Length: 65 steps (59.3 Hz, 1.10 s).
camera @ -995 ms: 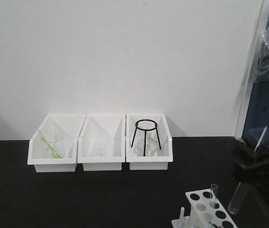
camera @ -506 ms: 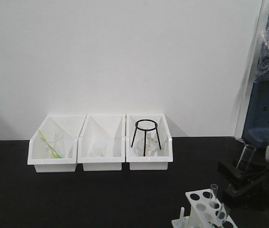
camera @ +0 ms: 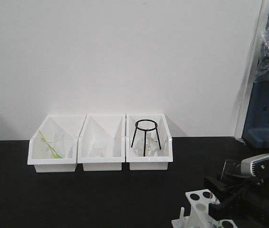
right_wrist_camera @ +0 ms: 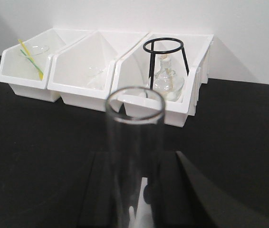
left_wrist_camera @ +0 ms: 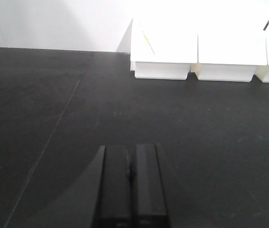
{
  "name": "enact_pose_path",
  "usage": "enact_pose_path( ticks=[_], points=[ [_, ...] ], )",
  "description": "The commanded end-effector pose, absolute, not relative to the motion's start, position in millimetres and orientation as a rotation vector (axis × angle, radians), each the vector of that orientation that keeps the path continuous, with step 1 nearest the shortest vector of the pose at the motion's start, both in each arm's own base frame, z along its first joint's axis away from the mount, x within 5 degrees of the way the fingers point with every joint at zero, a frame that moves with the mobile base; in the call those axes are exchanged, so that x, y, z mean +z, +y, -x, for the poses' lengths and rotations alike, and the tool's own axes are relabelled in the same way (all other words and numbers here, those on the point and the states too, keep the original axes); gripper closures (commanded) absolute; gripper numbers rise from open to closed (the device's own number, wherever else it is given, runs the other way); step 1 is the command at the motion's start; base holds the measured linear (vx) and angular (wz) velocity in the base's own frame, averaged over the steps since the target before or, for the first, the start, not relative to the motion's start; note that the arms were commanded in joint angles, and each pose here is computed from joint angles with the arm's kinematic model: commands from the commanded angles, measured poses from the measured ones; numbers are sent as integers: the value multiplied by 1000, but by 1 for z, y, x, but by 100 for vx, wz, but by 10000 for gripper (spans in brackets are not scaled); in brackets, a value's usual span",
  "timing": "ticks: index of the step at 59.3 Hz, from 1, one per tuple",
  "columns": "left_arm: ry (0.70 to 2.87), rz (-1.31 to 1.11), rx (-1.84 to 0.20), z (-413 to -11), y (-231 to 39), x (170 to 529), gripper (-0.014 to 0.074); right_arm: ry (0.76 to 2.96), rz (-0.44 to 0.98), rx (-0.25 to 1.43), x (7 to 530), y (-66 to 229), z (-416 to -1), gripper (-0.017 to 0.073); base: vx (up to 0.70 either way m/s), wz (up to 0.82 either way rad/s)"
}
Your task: Flip and reinsert test tube from rack
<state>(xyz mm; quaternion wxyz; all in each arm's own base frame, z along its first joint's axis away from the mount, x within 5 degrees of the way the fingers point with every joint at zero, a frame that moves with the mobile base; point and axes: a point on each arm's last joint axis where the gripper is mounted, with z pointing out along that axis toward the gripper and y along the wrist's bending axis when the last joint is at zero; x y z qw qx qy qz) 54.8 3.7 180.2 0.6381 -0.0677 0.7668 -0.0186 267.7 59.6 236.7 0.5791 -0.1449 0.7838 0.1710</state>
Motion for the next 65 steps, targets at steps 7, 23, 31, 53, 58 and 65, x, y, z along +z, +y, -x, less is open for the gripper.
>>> enact_pose_path(
  ticks=[7,23,31,53,58,65],
  points=[
    [1663,141,-58,-55,3,187,600,1749,352,448,243,63,-277,568,0,0],
    [1663,141,-58,-55,3,187,600,1776,365,504,221,68,-287,568,0,0],
    [1663,141,-58,-55,3,187,600,1783,373,512,214,69,-289,568,0,0],
    [1663,141,-58,-55,3,187,600,1820,408,490,199,69,-294,568,0,0],
    [1663,141,-58,-55,3,187,600,1821,413,490,198,70,-294,568,0,0],
    [1663,141,-58,-55,3,187,600,1800,421,502,199,71,-294,561,0,0]
  ],
)
